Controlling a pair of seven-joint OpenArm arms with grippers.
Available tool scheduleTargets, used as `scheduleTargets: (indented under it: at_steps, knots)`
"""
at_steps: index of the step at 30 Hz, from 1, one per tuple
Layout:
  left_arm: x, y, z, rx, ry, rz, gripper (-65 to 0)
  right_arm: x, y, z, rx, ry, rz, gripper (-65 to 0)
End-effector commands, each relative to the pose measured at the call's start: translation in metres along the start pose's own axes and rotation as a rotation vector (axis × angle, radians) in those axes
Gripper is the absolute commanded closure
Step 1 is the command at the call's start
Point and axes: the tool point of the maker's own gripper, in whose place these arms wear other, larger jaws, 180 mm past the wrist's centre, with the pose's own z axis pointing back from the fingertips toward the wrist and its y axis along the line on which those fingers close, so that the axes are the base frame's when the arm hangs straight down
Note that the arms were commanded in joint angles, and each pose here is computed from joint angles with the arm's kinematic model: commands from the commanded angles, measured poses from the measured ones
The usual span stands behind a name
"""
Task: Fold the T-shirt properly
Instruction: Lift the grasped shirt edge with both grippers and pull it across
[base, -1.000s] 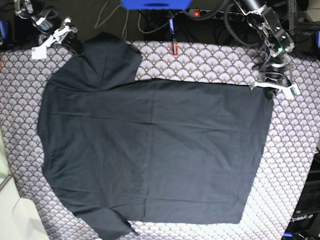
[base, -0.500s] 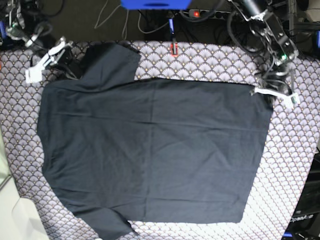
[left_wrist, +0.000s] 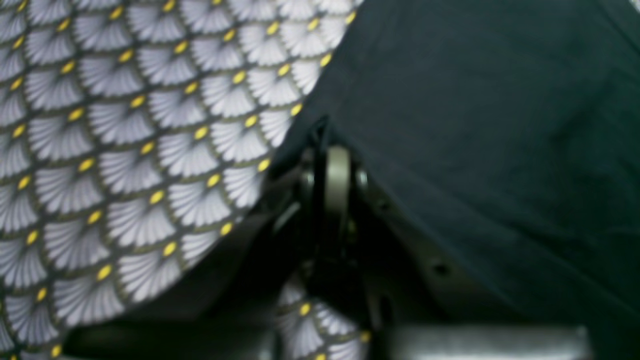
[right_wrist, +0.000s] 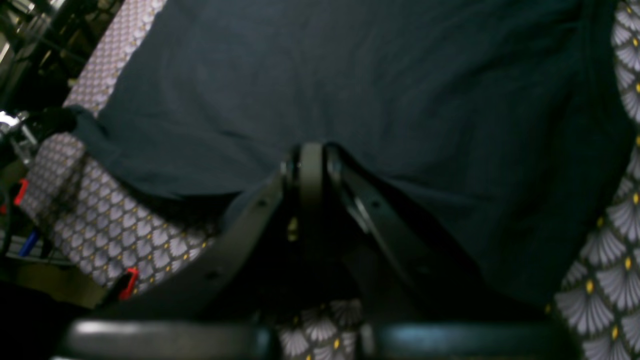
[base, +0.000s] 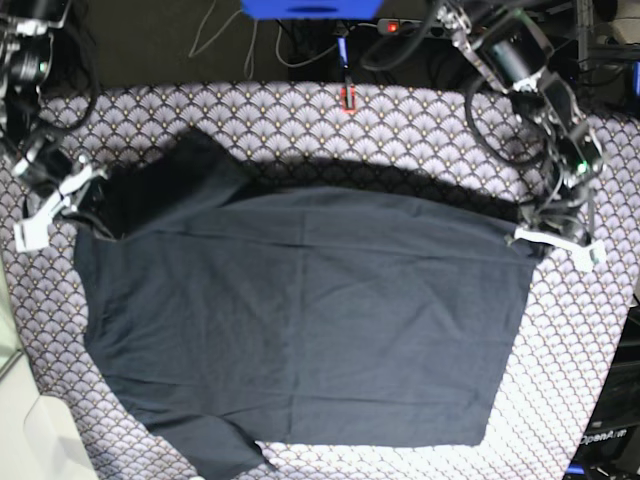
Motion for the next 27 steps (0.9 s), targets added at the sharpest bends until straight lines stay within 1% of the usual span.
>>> scheduleTargets:
  at_steps: [1,6,10,14,16,19,22,27]
  knots:
    - [0.026,-0.006,-0.001,-0.017,-0.064,-0.002,0.0,0.016,-0.001,0.000,0.016,-0.037,0.018,0.0]
    - [0.045,-0.019,-0.008,-0.040,-0.074,0.012,0.0,0.033,-0.016,-0.017,0.018,-0.044,0.000,0.0]
    - [0.051,-0.026,-0.025,-0.065,-0.045,0.039,0.0,0.049,-0.025,-0.026,0.015,-0.066,-0.006,0.0]
    - [0.048,-0.030,-0.048,-0.092,0.012,0.078,0.0,0.057,-0.038,-0.037,-0.023,-0.036,0.020,0.0]
    - [0.046,-0.040,-0.058,-0.118,0.042,0.083,0.0,0.060,-0.046,-0.042,-0.045,-0.029,0.023,0.0]
    - [0.053,-0.045,-0.065,-0.133,0.054,0.071,0.0,0.064,-0.046,-0.053,-0.033,-0.020,0.021,0.0]
    - [0.058,-0.059,-0.070,-0.159,0.060,0.055,0.0,0.071,-0.049,-0.062,-0.025,-0.023,0.010,0.0]
    - [0.068,-0.081,-0.074,-0.195,0.055,0.003,0.0,0.085,-0.052,-0.071,-0.016,-0.019,0.018,0.0]
